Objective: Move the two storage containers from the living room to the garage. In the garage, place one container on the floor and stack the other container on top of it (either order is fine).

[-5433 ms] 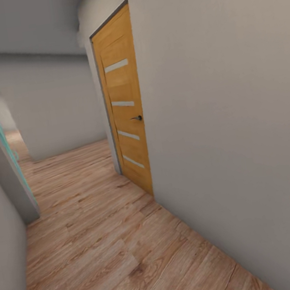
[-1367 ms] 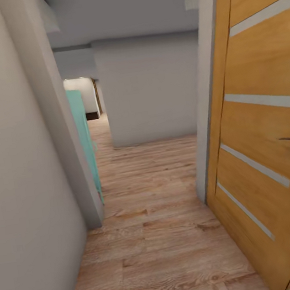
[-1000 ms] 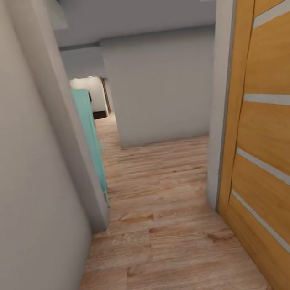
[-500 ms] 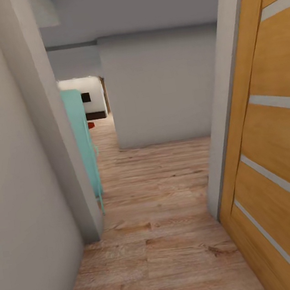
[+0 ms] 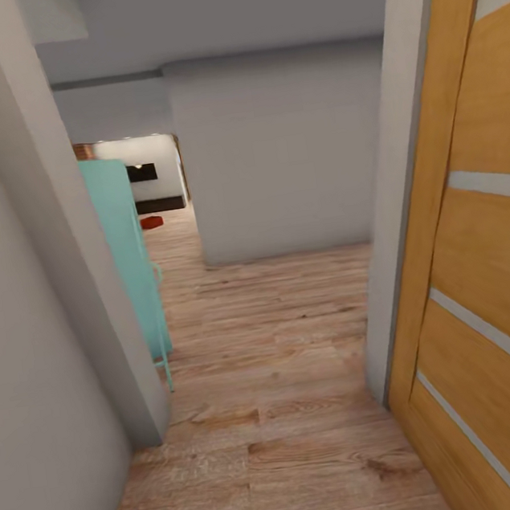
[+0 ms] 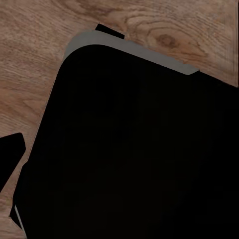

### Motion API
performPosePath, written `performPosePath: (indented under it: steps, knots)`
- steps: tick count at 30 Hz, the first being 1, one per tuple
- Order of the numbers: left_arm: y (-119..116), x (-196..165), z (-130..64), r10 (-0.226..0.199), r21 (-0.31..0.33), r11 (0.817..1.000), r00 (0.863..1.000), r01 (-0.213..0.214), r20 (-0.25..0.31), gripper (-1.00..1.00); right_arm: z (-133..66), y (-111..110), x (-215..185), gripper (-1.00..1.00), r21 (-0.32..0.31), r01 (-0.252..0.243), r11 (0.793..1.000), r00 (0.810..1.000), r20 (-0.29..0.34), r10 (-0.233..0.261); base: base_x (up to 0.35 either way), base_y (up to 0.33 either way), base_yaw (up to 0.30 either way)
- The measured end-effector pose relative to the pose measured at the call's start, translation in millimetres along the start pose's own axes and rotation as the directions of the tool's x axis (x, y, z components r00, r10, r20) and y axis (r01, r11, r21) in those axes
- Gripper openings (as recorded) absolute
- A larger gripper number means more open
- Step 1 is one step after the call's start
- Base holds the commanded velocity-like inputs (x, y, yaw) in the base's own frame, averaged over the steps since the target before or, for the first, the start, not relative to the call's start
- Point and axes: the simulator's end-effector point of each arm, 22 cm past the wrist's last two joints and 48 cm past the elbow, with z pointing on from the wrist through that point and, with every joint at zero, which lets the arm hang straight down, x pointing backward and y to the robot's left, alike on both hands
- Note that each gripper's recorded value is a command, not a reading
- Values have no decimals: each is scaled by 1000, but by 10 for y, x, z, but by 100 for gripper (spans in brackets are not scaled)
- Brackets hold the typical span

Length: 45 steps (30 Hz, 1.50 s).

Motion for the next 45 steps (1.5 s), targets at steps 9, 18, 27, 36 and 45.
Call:
performPosePath:
  steps: [9,18,27,36,45]
  knots:
    - [8,-4,0,1,-1,1000,1000,-1,1,100,-1,9,5,100,-2,2,1000,1000,-3,-2,319,-15,0]
    - [12,-5,0,1,-1,1000,1000,-1,1,100,-1,13,15,100,-2,4,1000,1000,-8,-4,322,0,127]
    - [0,0,0,1,0,1000,1000,-1,0,100,-1,6,3,100,-1,2,1000,1000,-2,-2,322,0,34]
    - [0,-1,0,1,0,1000,1000,-1,1,100,0,2,5,100,0,3,1000,1000,-2,-3,322,0,0]
    - [0,-19,0,1,0,1000,1000,-1,9,100,0,3,2,100,0,3,1000,1000,-1,-3,322,0,0]
